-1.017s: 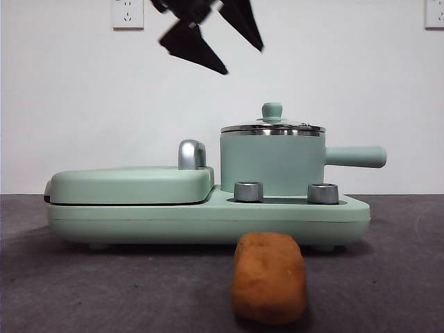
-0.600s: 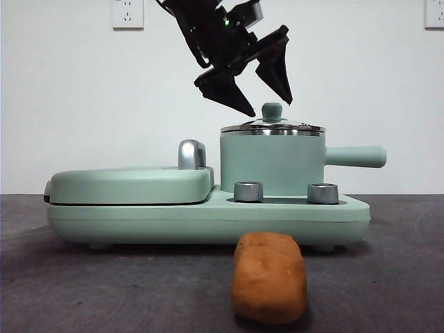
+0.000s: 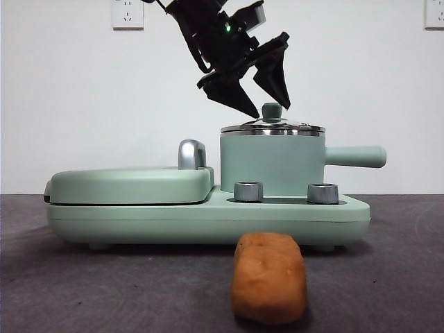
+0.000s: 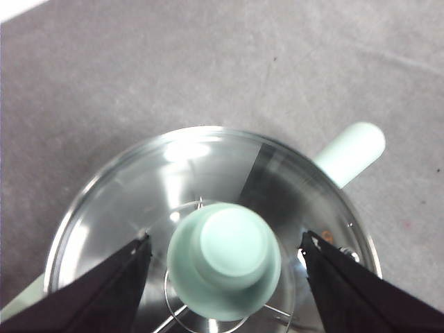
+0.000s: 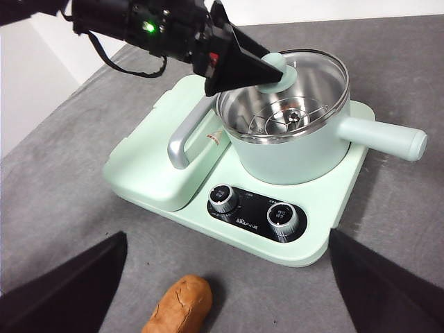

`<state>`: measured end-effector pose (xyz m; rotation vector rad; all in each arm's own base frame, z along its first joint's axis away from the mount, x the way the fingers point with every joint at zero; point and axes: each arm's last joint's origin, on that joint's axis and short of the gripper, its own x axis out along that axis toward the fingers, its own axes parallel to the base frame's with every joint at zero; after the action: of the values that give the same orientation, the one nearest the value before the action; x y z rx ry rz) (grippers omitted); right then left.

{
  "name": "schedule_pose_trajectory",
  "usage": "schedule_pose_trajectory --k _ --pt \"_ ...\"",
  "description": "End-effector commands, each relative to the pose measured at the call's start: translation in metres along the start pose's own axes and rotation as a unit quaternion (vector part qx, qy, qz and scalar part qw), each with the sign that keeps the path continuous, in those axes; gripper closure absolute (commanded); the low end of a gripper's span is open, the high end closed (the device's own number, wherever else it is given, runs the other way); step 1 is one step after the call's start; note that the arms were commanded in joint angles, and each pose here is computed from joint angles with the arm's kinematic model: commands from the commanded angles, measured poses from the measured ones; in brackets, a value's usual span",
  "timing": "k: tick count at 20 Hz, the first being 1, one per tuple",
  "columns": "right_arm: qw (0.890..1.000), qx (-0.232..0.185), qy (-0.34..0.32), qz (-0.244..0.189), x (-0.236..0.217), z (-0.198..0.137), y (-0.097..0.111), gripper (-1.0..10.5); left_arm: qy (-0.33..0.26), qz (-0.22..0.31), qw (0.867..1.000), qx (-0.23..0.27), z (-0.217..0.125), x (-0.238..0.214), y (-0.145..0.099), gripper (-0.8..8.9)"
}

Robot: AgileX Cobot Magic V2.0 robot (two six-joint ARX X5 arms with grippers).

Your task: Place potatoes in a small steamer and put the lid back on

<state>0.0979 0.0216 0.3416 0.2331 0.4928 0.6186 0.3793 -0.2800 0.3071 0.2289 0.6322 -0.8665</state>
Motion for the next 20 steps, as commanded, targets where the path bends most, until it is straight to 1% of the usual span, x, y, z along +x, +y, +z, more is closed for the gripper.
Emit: schedule_pose_trajectory --k 1,2,4,5,7,9,11,14,15,16,18,20 --pt "1.0 -0.002 -0.008 0.004 -0.002 0.004 0.002 4.8 -0.009 -0.004 1.0 0.011 0.004 0.008 -0.003 4.77" --pt "1.0 -0.002 -0.008 0.004 -0.002 0.004 0.002 4.8 -0.012 -0.004 1.0 0.011 0.004 0.008 -0.003 4.84" --pt "1.0 -0.002 -0.008 0.004 -0.002 0.004 0.002 4.8 -0.011 -0.003 1.0 0.011 0.004 0.009 -0.003 5.63" --pt "1.0 -0.002 -0.008 0.004 -0.002 0.004 0.002 4.8 -0.01 -0.003 1.0 0.011 0.004 0.009 -0.002 5.79" --pt "1.0 -0.002 -0.008 0.004 -0.002 0.004 0.002 4.8 -0.01 -0.003 1.0 0.011 0.003 0.01 -0.002 5.82" --pt "1.0 -0.002 -0.008 0.004 -0.002 0.004 0.002 4.8 -0.01 -0.004 1.0 0.011 0.003 0.01 -0.003 6.74" --pt "1.0 -0.002 -0.008 0.004 -0.002 0.004 0.002 4.8 -0.01 -0.005 1.0 0.012 0.004 0.01 -0.004 7.29" --pt "1.0 -0.002 -0.008 0.004 -0.002 0.004 0.002 4.8 -0.01 -0.005 1.0 0.012 0.004 0.01 -0.004 7.43" --pt "1.0 -0.002 -0.008 0.004 -0.002 0.004 0.002 4.8 -0.011 -0.005 1.0 0.012 0.004 0.01 -0.004 7.71" --pt "1.0 -0.001 -0.008 0.002 -0.002 0.004 0.002 4.8 -0.012 -0.005 1.0 0.003 0.005 0.009 -0.004 7.88" --pt "1.0 0.001 -0.005 -0.002 -0.002 0.004 0.002 4.8 -0.017 -0.002 1.0 -0.021 0.008 0.002 -0.003 7.88" --pt "1.0 0.005 -0.001 -0.014 0.0 0.004 0.0 4.8 -0.026 -0.001 0.999 -0.02 0.013 -0.009 -0.004 7.88"
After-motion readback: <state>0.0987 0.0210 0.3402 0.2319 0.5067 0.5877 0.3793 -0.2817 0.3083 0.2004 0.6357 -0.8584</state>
